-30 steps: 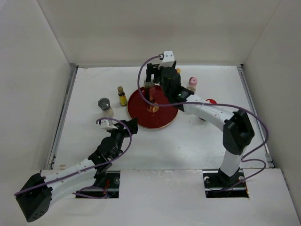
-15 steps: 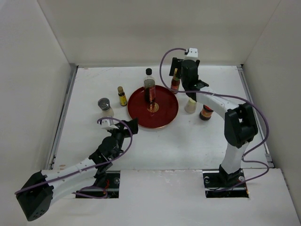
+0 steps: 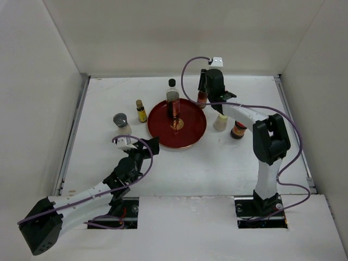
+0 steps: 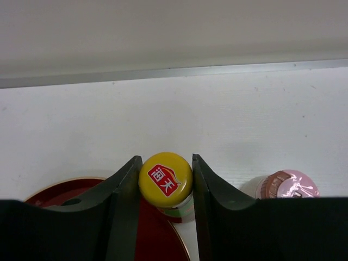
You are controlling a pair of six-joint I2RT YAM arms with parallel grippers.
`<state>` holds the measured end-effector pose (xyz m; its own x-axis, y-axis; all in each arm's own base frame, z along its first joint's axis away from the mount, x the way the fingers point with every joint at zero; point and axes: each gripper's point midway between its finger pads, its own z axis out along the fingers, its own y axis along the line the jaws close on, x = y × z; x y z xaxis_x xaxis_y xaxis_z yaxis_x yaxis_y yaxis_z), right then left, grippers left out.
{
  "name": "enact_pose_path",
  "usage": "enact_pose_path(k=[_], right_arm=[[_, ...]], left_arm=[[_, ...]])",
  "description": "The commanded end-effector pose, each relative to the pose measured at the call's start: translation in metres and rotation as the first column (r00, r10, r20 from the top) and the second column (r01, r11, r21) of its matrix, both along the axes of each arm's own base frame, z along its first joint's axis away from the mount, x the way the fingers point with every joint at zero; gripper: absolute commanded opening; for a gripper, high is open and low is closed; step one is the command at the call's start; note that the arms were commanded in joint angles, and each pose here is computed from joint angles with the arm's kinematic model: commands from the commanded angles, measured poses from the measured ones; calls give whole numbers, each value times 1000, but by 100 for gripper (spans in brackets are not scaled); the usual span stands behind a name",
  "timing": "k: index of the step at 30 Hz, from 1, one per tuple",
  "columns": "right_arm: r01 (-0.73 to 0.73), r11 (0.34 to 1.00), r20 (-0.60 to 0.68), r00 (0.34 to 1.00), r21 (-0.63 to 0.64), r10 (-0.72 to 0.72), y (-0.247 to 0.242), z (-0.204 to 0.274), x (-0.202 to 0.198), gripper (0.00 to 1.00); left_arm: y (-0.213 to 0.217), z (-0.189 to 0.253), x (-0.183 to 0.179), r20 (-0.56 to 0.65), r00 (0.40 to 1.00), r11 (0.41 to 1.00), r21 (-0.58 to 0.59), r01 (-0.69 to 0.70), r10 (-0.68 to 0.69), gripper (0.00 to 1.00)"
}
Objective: Organize the condiment bottles
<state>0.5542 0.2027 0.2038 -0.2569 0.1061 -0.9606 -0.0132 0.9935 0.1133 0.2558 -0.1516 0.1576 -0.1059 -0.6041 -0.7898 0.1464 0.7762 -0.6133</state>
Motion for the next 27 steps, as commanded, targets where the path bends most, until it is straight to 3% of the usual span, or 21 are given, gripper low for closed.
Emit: enact_pose_path(k=[1, 6, 11, 16, 27], right_arm=[[23, 998, 119, 992, 62, -30, -4, 45, 9, 34], [51, 990, 291, 953, 129, -87, -22, 114, -14, 32], [-9, 988, 361, 932, 154, -48, -13, 155, -44, 32], [-64, 986, 369, 930, 152, 3, 12, 158, -57, 32], [-164, 977, 316, 942, 134, 115, 82, 119, -53, 33]], left_arm=[[0, 10, 1, 31, 1000, 999, -41, 3, -1, 77], [-1, 9, 1, 29, 1000, 999, -42, 4, -3, 77], [-1, 11, 2, 34, 999, 999, -47, 6, -4, 77], [-2, 8, 2, 26, 1000, 999, -40, 9, -8, 77], [-1, 13, 0, 42, 999, 998, -56, 14, -12, 77]])
